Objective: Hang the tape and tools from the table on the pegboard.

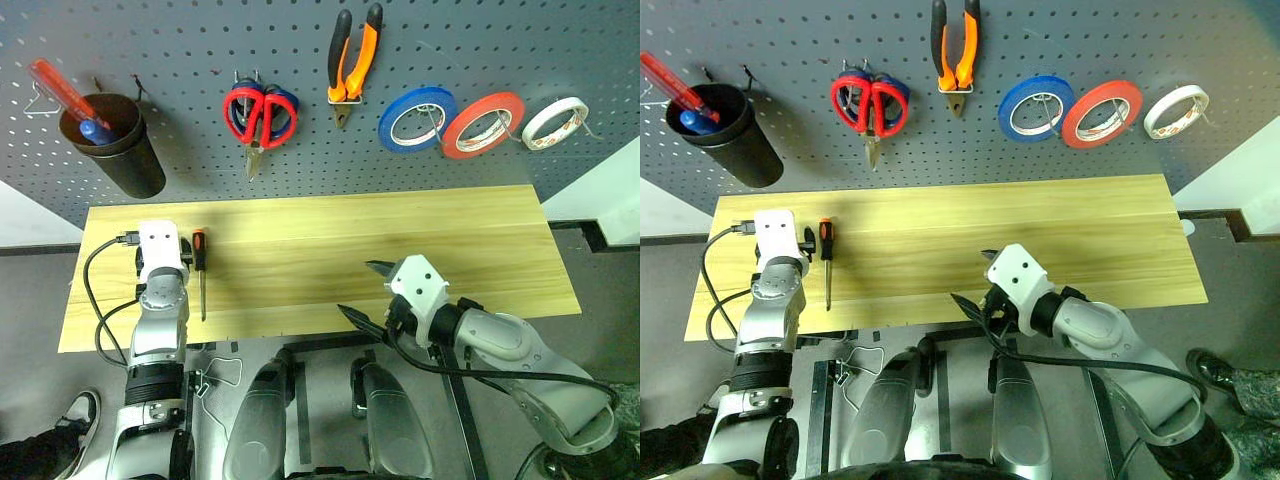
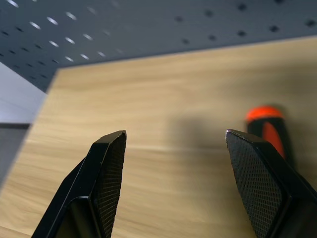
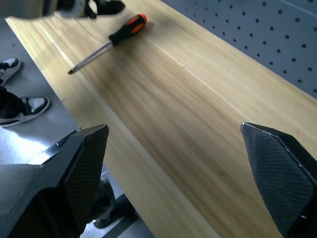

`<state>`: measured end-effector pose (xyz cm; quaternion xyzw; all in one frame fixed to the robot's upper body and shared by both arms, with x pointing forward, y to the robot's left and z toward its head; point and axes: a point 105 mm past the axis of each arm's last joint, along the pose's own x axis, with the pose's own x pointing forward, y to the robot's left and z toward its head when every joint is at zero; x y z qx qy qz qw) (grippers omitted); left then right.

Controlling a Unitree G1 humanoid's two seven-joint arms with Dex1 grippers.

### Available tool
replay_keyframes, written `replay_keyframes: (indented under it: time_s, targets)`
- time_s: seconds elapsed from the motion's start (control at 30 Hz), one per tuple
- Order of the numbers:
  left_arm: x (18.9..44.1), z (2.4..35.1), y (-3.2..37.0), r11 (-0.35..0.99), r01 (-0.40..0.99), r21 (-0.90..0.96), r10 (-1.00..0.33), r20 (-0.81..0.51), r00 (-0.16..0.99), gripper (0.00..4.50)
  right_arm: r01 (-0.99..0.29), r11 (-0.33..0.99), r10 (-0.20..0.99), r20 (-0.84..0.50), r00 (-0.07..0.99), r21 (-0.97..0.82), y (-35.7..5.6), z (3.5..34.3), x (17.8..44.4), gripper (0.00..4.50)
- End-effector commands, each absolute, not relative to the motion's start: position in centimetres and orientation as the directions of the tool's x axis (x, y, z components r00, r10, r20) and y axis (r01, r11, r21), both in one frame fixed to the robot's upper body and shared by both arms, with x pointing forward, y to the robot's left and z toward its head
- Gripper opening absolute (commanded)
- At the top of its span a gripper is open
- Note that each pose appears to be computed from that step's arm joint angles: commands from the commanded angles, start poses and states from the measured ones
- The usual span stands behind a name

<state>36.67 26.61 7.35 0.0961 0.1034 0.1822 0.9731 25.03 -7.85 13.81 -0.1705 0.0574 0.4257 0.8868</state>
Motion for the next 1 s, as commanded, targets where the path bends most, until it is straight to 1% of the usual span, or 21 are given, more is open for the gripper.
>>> replay_keyframes:
  time_s: [0.03, 0.17, 0.23, 0.33, 0.4, 0.47, 0.7, 0.8, 1.0]
  targets:
    - [36.3, 5.7, 24.4, 0.948, -0.235, 0.217, 0.284, -0.235, 0.93, 3.33, -0.788, 0.559, 0.755, -0.235, 0.612, -0.258, -7.3, 14.1, 24.7, 4.5]
    - [35.9, 6.0, 22.7, 0.965, -0.174, 0.195, 0.217, -0.229, 0.949, 3.33, -0.793, 0.553, 0.757, -0.245, 0.606, -0.255, -7.2, 13.8, 24.6, 4.5]
    - [35.6, 6.2, 22.8, 0.963, -0.173, 0.208, 0.218, -0.214, 0.952, 3.33, -0.795, 0.552, 0.757, -0.247, 0.605, -0.252, -7.2, 13.6, 24.6, 4.5]
    - [35.3, 7.3, 23.5, 0.953, -0.209, 0.221, 0.246, -0.157, 0.957, 3.33, -0.795, 0.552, 0.753, -0.26, 0.604, -0.25, -7.4, 13.2, 24.5, 4.5]
    - [35.1, 8.5, 23.8, 0.954, -0.218, 0.207, 0.244, -0.111, 0.963, 3.33, -0.796, 0.555, 0.751, -0.266, 0.605, -0.243, -7.5, 13.0, 24.4, 4.5]
    - [34.6, 10.0, 23.6, 0.965, -0.203, 0.167, 0.213, -0.047, 0.976, 3.33, -0.797, 0.555, 0.749, -0.275, 0.603, -0.238, -7.6, 12.6, 24.3, 4.5]
    - [34.2, 14.1, 22.0, 0.993, -0.1, 0.057, 0.095, 0.097, 0.991, 3.33, -0.802, 0.556, 0.742, -0.305, 0.597, -0.217, -8.0, 11.3, 24.0, 4.5]
    - [34.4, 13.8, 21.1, 0.997, -0.049, 0.062, 0.046, 0.056, 0.997, 3.33, -0.803, 0.555, 0.74, -0.311, 0.596, -0.217, -8.1, 11.0, 23.9, 4.5]
    - [35.4, 9.8, 20.5, 0.995, -0.023, 0.099, 0.035, -0.114, 0.993, 3.33, -0.795, 0.563, 0.733, -0.309, 0.606, -0.224, -8.4, 11.1, 23.9, 4.5]
